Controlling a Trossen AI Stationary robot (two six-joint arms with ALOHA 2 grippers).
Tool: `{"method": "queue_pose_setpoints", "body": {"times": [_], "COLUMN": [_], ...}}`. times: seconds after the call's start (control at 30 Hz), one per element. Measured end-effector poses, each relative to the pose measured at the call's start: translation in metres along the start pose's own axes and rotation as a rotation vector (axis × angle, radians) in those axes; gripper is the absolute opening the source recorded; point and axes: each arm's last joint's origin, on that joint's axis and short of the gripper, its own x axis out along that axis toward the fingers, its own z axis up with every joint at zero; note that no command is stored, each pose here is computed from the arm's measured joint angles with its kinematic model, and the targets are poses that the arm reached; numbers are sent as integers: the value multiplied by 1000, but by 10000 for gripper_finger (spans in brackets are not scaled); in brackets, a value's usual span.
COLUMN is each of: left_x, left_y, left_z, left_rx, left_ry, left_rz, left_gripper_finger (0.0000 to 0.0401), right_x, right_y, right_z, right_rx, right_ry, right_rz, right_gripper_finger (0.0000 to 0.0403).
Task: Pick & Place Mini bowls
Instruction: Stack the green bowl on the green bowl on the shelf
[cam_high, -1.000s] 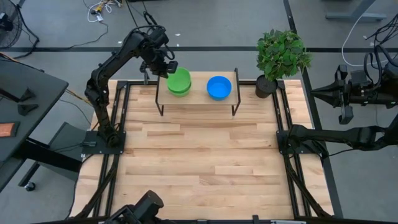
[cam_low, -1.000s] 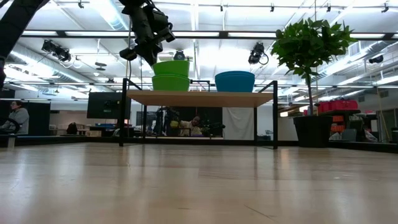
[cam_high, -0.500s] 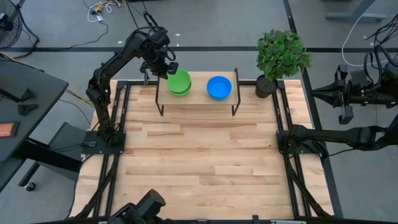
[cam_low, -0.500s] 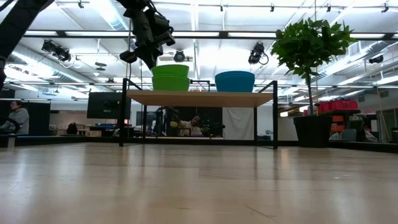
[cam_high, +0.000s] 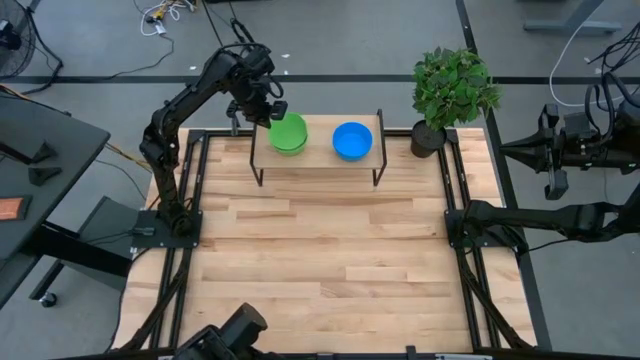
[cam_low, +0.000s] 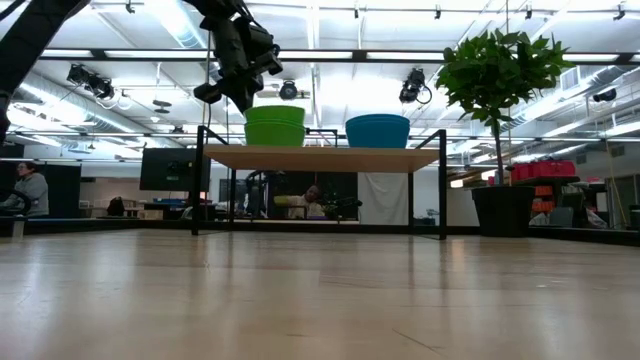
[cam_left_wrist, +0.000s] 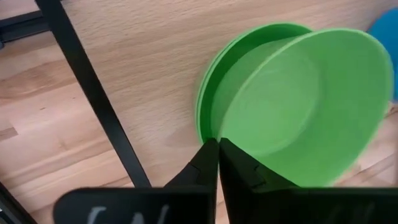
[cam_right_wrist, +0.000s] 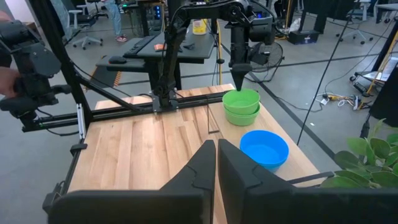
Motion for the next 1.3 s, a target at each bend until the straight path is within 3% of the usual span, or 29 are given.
{"method": "queue_pose_setpoints", "body": {"times": [0.53,1.03,1.3], "left_x": [0,-18,-43], "left_y": [0,0,-1], "left_z": [0,-13,-27], "left_rx": [28,100,255], "left_ry": [3,3,-89], "left_rz": [-4,-48,-44], "left_gripper_finger": [97,103,103], "right_x": [0,0,0], "right_y": [0,0,0], "right_z": [0,0,0], "right_rx": [0,0,0], "right_ry": [0,0,0], "right_rz": [0,0,-1], "right_gripper_finger": [23,23,23]}}
